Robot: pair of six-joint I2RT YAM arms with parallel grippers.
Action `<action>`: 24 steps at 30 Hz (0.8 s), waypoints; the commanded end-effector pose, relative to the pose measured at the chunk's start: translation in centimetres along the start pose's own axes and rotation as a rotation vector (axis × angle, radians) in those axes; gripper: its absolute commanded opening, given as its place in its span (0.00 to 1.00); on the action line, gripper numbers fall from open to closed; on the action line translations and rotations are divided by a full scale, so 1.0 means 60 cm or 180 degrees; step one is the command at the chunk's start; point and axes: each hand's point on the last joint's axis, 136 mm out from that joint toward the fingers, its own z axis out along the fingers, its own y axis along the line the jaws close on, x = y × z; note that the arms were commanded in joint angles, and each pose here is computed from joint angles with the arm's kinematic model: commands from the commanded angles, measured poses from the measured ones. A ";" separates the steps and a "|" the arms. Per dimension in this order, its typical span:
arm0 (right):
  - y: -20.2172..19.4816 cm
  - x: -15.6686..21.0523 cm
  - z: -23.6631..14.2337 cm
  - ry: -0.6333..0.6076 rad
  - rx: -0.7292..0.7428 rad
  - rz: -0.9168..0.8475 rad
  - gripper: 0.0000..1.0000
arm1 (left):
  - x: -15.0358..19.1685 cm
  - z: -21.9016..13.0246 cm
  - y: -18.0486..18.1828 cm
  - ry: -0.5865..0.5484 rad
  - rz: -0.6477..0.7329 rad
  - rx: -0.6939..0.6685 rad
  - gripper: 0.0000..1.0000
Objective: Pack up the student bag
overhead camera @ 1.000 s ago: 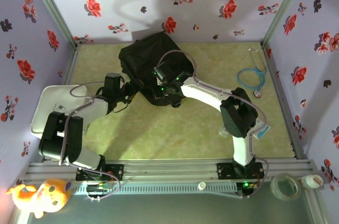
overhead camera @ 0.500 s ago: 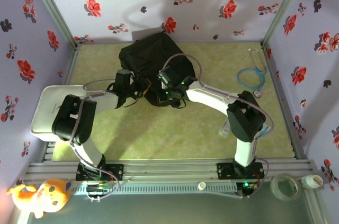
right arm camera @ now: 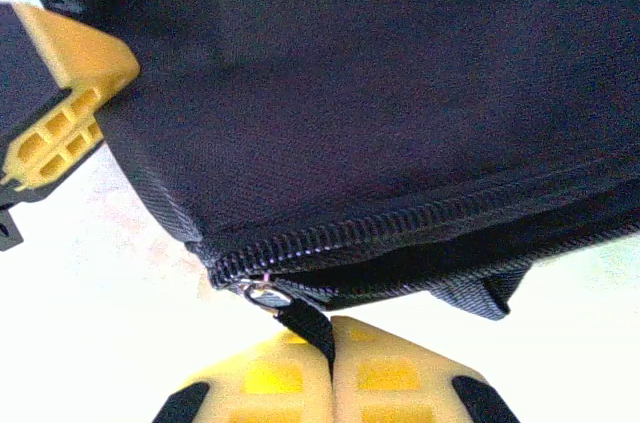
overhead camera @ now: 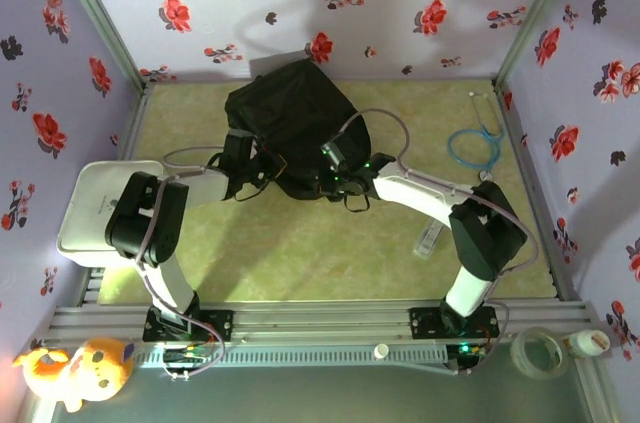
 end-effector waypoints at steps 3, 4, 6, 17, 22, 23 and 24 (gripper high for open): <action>-0.054 -0.018 -0.030 -0.0245 0.0328 0.0269 0.00 | -0.028 0.000 0.026 -0.0157 0.0097 -0.0213 0.00; -0.057 -0.019 -0.033 -0.0264 0.0341 0.0275 0.00 | -0.026 0.000 0.027 -0.0146 0.0109 -0.0226 0.00; -0.064 -0.018 -0.035 -0.0270 0.0396 0.0302 0.00 | -0.028 -0.001 0.027 -0.0148 0.0137 -0.0240 0.00; -0.150 -0.010 -0.035 -0.0314 0.0849 0.0649 0.00 | -0.031 -0.010 -0.005 0.0010 0.0509 -0.0222 0.00; -0.155 0.006 -0.039 -0.0219 0.0864 0.0638 0.00 | -0.026 0.003 -0.022 0.0149 0.0681 -0.0211 0.00; -0.159 0.014 -0.041 -0.0192 0.0865 0.0647 0.00 | -0.027 0.005 -0.025 0.0155 0.0715 -0.0215 0.00; -0.160 0.022 -0.043 -0.0164 0.0839 0.0651 0.00 | -0.028 0.007 -0.028 0.0165 0.0744 -0.0219 0.00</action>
